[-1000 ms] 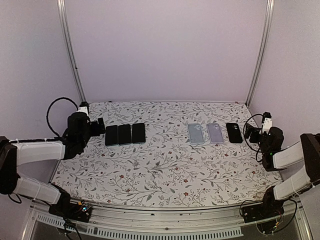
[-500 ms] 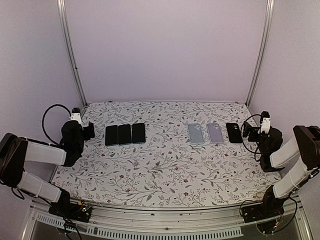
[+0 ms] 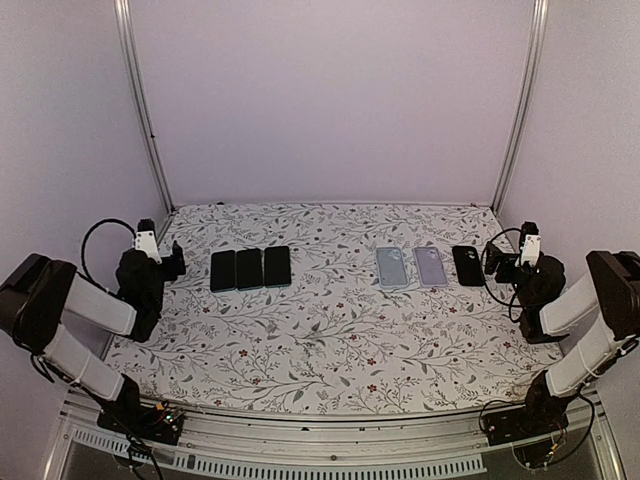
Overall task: Take the phone out of the phone case
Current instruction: Reset both arms
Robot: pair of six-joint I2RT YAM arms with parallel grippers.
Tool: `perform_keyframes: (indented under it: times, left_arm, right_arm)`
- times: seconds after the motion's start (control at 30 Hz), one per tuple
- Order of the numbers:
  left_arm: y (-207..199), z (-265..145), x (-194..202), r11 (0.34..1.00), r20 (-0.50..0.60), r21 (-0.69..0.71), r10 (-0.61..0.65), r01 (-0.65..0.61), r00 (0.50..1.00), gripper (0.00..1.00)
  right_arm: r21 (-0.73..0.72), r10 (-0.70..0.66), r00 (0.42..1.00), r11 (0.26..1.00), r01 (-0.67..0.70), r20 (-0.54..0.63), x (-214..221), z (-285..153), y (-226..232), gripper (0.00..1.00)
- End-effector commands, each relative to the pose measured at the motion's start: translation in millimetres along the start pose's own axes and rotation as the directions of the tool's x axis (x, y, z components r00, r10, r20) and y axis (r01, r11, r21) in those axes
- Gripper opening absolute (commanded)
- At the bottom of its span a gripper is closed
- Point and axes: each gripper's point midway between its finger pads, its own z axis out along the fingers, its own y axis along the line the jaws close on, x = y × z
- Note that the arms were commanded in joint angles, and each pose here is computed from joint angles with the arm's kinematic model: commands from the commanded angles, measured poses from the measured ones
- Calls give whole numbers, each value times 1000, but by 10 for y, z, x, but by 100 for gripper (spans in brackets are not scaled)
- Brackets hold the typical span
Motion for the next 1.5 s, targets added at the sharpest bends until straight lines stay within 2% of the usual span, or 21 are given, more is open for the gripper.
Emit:
perform_keyframes:
  times: [0.0,0.17,0.27,0.33,1.47]
  left_arm:
    - [-25,-13,-83,998,79,54,-16,12,997,100]
    - [27,20,-7,993,64,101,-69,62,996,99]
    - [30,-51,-7,989,117,134,-73,57,990,99]
    - [-15,-4,47,986,70,154,-74,63,995,99]
    - [9,43,54,989,66,137,-69,60,995,99]
  right_arm:
    - [-11,-7,1000,1000,7,-3,2,36,27,99]
    - [-10,-7,1000,1000,7,-4,5,39,27,99]
    - [-10,-7,1000,1000,7,-4,5,38,27,99]
    - [-10,-7,1000,1000,7,-5,7,38,26,99]
    - [-12,-6,1000,1000,6,-5,5,43,29,99]
